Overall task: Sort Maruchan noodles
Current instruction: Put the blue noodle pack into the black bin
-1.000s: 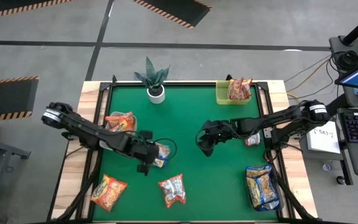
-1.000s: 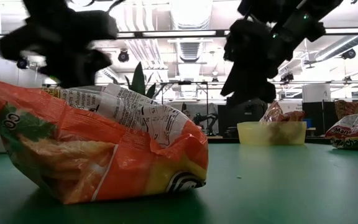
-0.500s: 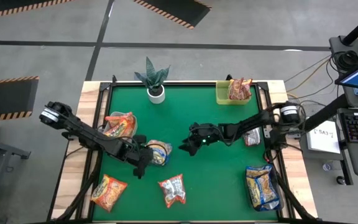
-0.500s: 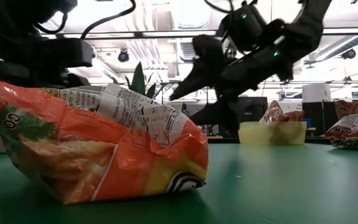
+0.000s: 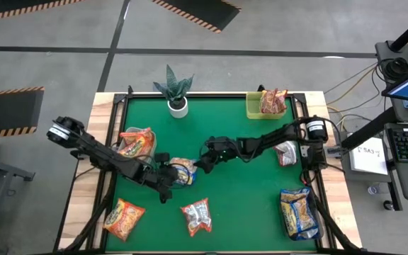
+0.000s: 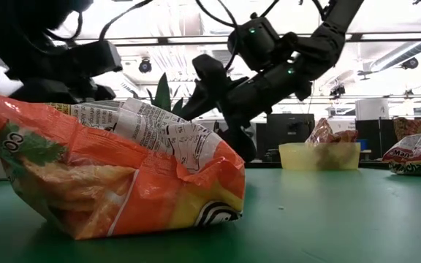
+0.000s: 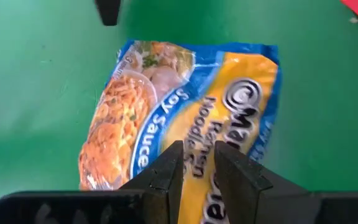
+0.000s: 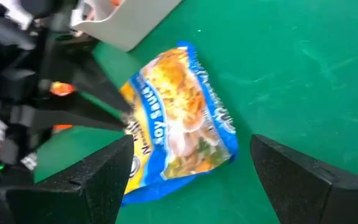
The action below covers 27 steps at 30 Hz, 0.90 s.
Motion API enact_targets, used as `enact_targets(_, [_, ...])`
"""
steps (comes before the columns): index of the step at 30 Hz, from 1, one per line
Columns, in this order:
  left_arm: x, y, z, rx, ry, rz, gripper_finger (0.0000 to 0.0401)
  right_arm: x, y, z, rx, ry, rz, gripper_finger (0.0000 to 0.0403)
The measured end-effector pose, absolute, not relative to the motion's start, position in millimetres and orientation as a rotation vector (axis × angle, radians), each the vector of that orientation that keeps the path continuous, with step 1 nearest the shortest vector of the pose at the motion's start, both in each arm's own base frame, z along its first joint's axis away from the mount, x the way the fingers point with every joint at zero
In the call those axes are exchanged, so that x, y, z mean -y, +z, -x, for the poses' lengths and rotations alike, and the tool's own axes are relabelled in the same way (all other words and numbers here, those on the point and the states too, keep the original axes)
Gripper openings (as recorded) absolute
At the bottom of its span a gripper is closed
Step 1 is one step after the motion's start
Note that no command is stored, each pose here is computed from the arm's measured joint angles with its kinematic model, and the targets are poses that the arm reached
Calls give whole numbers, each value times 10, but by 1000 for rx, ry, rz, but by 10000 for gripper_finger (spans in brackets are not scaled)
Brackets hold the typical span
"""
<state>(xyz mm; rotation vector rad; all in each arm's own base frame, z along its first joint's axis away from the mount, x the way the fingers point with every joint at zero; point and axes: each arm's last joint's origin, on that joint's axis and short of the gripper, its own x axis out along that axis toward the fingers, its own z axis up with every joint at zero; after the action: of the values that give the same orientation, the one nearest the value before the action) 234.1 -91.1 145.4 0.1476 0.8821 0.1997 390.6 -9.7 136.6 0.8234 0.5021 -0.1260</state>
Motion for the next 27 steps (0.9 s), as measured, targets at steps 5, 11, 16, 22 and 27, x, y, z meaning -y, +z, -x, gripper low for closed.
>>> enact_targets(5, [952,1554,-2290,-947,194,-186,75,111,1396,-3933,-511,-131,-813,308])
enact_targets(11, [992,1554,-2223,-997,191,-188,75,109,1385,-3936,-517,-140,-810,310])
enact_targets(16, [968,1453,-2171,-990,212,-146,75,110,1253,-3957,-533,-150,-811,307])
enact_targets(22, [945,1364,-2126,-968,227,-110,75,111,1088,-4082,-550,-155,-804,306])
enact_targets(27, [928,1305,-2098,-944,234,-90,75,72,1070,-4250,-549,-112,-759,306])
